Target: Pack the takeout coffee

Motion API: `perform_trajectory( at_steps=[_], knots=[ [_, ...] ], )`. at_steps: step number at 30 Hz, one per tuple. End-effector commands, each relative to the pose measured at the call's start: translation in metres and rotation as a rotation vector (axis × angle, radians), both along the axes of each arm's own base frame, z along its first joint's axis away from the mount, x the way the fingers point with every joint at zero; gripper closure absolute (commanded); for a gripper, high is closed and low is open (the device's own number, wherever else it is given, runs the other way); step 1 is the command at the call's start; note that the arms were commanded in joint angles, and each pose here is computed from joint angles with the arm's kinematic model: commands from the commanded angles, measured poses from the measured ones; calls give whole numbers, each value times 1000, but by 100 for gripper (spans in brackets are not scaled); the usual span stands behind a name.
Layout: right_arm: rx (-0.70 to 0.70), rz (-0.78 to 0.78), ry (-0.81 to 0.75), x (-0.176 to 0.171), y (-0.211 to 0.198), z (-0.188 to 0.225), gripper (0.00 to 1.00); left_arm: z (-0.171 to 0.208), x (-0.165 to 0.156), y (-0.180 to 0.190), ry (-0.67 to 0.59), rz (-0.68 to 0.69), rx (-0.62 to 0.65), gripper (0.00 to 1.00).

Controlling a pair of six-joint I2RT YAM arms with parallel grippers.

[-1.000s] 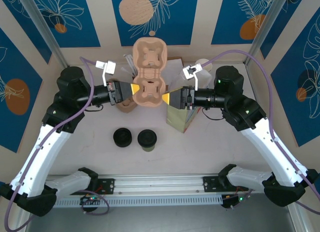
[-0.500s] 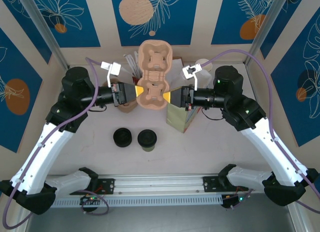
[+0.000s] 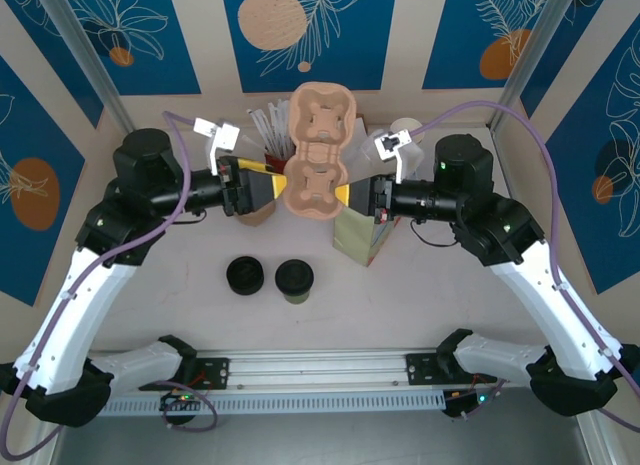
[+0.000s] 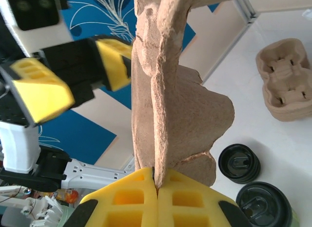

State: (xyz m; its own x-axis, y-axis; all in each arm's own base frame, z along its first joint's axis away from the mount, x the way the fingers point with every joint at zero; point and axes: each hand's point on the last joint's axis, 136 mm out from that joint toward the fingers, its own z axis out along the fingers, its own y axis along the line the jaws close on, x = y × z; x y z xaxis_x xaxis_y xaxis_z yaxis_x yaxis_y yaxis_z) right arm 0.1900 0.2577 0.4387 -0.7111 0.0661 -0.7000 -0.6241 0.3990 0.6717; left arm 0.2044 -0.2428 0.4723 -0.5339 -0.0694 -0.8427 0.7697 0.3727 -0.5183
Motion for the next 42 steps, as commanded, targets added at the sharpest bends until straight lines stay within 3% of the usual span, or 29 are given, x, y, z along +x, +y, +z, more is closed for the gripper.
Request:
perform_trajectory(
  at_steps=[1, 15, 25, 33, 42],
  knots=[
    [-35, -40, 14, -5, -12, 1, 100, 11, -6, 5, -123, 1, 60, 33],
    [-128, 21, 212, -19, 5, -38, 100, 21, -12, 7, -399, -62, 197, 30],
    [-193, 102, 237, -34, 30, -51, 100, -12, -13, 0, -476, -172, 357, 30],
    [-229, 158, 243, -45, 44, -56, 100, -53, -18, -1, -520, -251, 506, 24],
    [-248, 200, 245, -51, 54, -62, 100, -89, -15, 1, -529, -284, 637, 27]
  ],
)
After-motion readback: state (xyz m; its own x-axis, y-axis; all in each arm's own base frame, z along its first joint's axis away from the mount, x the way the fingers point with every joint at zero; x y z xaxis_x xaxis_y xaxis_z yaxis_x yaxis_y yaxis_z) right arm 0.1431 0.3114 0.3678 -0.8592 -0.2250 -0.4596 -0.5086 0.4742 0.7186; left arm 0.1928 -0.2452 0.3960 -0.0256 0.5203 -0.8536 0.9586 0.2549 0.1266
